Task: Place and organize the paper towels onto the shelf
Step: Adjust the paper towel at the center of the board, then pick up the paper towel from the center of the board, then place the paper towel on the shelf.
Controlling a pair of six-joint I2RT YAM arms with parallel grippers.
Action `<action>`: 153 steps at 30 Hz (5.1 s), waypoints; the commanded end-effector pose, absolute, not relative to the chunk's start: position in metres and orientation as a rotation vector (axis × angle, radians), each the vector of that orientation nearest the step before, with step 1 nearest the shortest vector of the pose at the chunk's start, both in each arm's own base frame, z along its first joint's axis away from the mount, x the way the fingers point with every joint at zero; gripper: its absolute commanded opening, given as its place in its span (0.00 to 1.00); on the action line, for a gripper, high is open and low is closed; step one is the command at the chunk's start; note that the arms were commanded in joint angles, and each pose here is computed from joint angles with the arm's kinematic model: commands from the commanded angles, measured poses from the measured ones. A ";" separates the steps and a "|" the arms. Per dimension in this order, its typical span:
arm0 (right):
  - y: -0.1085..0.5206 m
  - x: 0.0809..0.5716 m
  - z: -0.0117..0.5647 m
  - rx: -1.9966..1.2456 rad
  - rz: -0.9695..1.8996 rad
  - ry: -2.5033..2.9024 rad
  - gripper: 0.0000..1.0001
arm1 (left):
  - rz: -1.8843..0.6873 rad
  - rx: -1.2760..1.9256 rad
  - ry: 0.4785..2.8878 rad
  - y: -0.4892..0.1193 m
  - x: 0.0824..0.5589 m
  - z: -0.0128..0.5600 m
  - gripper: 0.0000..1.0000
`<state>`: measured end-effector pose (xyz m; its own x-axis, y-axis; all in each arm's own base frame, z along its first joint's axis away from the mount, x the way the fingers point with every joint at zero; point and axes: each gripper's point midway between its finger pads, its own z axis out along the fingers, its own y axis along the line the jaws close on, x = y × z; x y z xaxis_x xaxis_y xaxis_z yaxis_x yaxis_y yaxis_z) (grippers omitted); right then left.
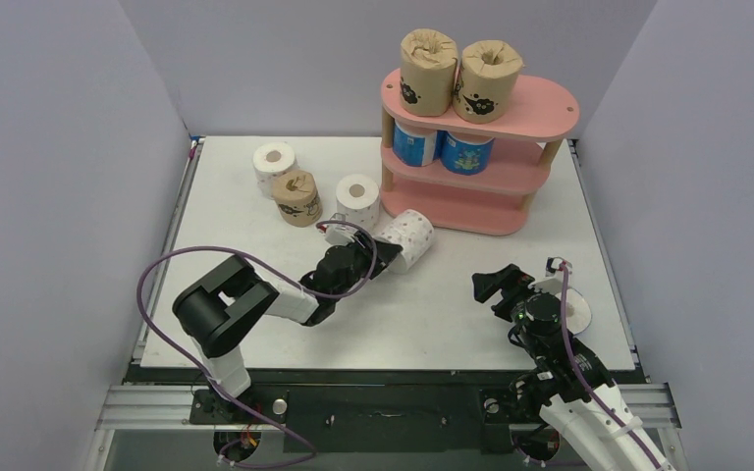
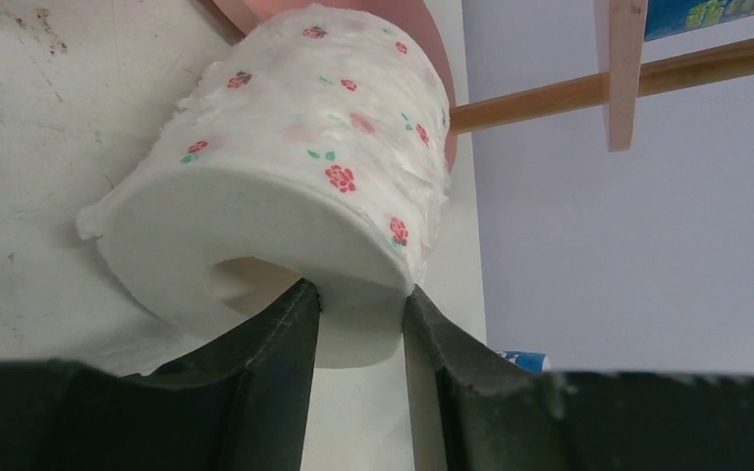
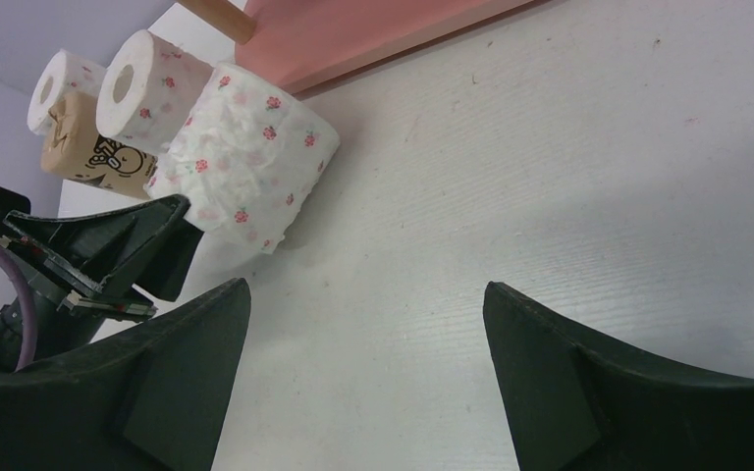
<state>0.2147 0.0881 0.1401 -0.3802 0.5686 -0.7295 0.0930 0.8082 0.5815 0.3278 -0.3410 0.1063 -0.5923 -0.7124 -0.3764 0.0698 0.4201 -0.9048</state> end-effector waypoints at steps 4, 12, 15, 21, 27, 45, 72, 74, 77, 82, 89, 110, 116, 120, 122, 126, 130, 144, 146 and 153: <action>0.087 0.215 0.159 0.481 0.554 1.888 0.84 | -1.210 -0.432 1.853 -0.328 0.319 0.151 0.25; 0.079 0.210 0.160 0.469 0.506 1.898 0.84 | -0.941 -0.153 2.000 -0.305 0.295 0.181 0.20; 0.075 0.208 0.161 0.465 0.491 1.898 0.84 | -0.794 -0.019 2.098 -0.293 0.278 0.190 0.21; 0.077 0.209 0.161 0.467 0.495 1.902 0.83 | -0.475 0.265 2.221 -0.279 0.243 0.195 0.25; 0.080 0.210 0.164 0.457 0.503 1.910 0.83 | -0.269 0.492 2.330 -0.282 0.222 0.170 0.25; 0.093 0.206 0.150 0.399 0.535 1.994 0.82 | -0.226 0.613 2.308 -0.332 0.227 0.151 0.70; 0.189 0.238 0.159 0.127 0.481 2.253 0.89 | -0.756 0.022 1.910 -0.237 0.191 0.190 0.96; 0.179 0.242 0.159 0.177 0.442 2.221 0.89 | -0.704 0.049 1.934 -0.241 0.196 0.194 0.96; 0.170 0.241 0.151 0.222 0.420 2.203 0.89 | -0.653 0.037 1.965 -0.246 0.208 0.204 0.96; 0.158 0.238 0.140 0.267 0.401 2.200 0.89 | -0.690 0.034 2.132 -0.266 0.234 0.188 0.98; 0.148 0.232 0.134 0.277 0.403 2.195 0.90 | -0.622 0.069 2.257 -0.272 0.242 0.165 0.91; 0.133 0.220 0.123 0.284 0.413 2.167 0.90 | -0.578 0.117 2.367 -0.284 0.259 0.128 0.42; 0.123 0.218 0.125 0.308 0.397 2.133 0.90 | -0.622 0.101 2.317 -0.293 0.267 0.156 0.27; 0.111 0.219 0.126 0.367 0.366 2.090 0.90 | -0.637 0.050 2.265 -0.296 0.277 0.179 0.24; 0.106 0.219 0.127 0.395 0.355 2.067 0.89 | -0.643 0.008 2.240 -0.298 0.283 0.187 0.18; 0.099 0.218 0.130 0.434 0.353 2.033 0.89 | -0.681 -0.080 2.196 -0.311 0.300 0.204 0.12; 0.093 0.217 0.131 0.461 0.338 2.017 0.89 | -0.673 -0.196 2.195 -0.324 0.320 0.208 0.00; 0.076 0.211 0.129 0.501 0.293 1.988 0.89 | -0.480 -0.620 2.209 -0.331 0.390 0.178 0.00; 0.077 0.211 0.127 0.505 0.300 1.990 0.89 | -0.471 -0.636 2.196 -0.331 0.398 0.178 0.00; 0.077 0.213 0.127 0.493 0.286 1.995 0.89 | -0.467 -0.679 2.155 -0.331 0.421 0.182 0.00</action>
